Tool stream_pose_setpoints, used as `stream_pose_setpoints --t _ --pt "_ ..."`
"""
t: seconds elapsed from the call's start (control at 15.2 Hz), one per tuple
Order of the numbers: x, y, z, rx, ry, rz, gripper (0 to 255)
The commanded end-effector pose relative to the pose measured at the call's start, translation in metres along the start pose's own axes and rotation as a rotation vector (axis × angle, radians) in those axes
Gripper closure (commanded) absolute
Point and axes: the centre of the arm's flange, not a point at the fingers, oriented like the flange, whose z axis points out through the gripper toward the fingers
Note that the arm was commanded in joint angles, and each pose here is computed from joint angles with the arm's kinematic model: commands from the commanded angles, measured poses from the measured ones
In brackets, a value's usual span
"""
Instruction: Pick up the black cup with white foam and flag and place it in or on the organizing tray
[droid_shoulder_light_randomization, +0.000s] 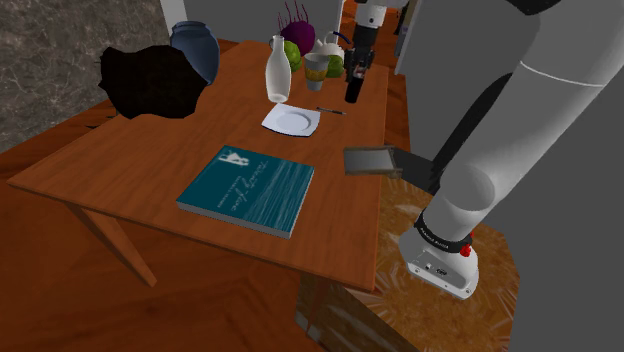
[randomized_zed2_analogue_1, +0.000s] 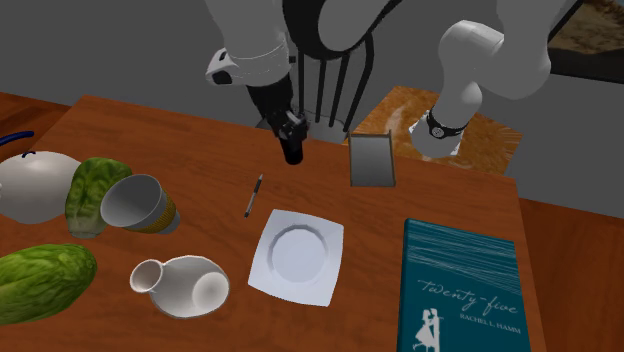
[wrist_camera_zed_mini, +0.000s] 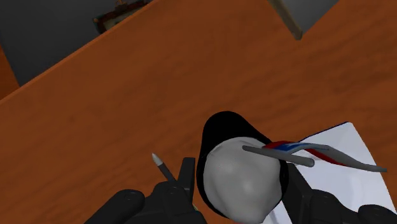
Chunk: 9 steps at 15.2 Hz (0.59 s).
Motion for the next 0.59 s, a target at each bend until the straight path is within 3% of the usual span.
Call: stream_pose_setpoints --t 0.0,0.53 --pt "-0.025 -0.010 0.000 -0.001 0.001 -0.001 255" --pt "-0.121 -0.053 0.010 -0.001 0.001 -0.001 255"
